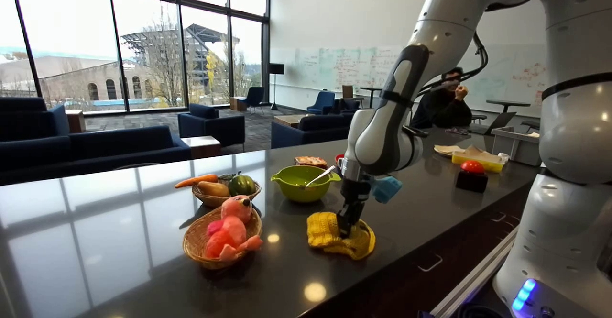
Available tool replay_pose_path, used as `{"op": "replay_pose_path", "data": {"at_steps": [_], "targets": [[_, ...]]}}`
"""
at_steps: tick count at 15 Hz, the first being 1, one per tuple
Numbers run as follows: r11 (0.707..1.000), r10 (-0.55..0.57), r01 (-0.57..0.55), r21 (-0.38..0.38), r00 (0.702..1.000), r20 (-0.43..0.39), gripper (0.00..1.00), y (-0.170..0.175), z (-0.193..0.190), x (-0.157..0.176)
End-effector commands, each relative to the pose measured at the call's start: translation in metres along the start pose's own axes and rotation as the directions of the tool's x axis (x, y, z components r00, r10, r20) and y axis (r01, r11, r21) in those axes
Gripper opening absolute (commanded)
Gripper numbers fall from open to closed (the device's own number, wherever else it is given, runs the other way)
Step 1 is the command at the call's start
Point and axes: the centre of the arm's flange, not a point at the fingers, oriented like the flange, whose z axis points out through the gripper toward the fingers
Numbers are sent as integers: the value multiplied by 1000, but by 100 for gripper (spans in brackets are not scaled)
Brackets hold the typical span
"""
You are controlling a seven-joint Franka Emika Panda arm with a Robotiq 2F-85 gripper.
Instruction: Use the towel to wipe the kitchen countertop
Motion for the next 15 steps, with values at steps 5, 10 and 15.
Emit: {"op": "replay_pose_path", "data": {"at_steps": [5, 10, 15], "targets": [[989, -90, 77, 128, 991, 103, 4, -98, 38, -25], [988, -87, 75, 133, 992, 87, 4, -72, 29, -22], [992, -46, 39, 122, 997, 60, 4, -27, 17, -12]]}}
